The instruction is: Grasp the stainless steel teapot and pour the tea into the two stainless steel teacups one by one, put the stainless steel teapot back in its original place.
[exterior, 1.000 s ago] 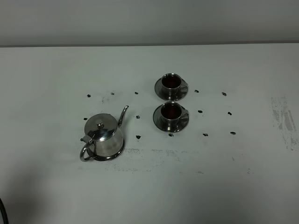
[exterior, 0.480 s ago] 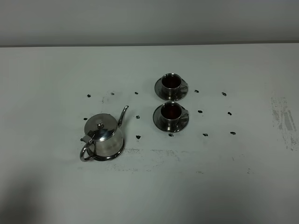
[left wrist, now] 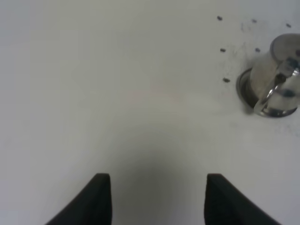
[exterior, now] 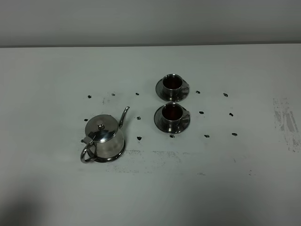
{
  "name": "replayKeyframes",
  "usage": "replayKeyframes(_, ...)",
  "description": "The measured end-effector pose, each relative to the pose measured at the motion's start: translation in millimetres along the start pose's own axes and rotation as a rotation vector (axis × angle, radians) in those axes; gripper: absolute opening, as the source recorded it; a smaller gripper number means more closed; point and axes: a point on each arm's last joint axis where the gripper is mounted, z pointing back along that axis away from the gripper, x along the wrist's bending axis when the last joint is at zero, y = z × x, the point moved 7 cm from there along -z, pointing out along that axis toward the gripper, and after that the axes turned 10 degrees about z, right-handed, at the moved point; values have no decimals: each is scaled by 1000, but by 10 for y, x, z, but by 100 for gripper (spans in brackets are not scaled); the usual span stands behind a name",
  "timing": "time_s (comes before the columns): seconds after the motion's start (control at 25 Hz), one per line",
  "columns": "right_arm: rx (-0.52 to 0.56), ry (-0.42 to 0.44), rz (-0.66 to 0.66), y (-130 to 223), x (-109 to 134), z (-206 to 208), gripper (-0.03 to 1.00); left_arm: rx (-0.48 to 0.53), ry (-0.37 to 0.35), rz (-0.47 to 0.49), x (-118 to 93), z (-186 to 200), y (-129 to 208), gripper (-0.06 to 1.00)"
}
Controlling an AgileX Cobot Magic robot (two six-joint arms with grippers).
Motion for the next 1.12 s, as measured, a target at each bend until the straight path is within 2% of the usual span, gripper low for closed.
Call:
replayKeyframes(0.28,0,0,0,0,0,0,40,-6,-35,24,25,6,5,43)
replayKeyframes(1.12,-2,-7,5,-1,5,0,40,-6,-35,21,25,6,5,43)
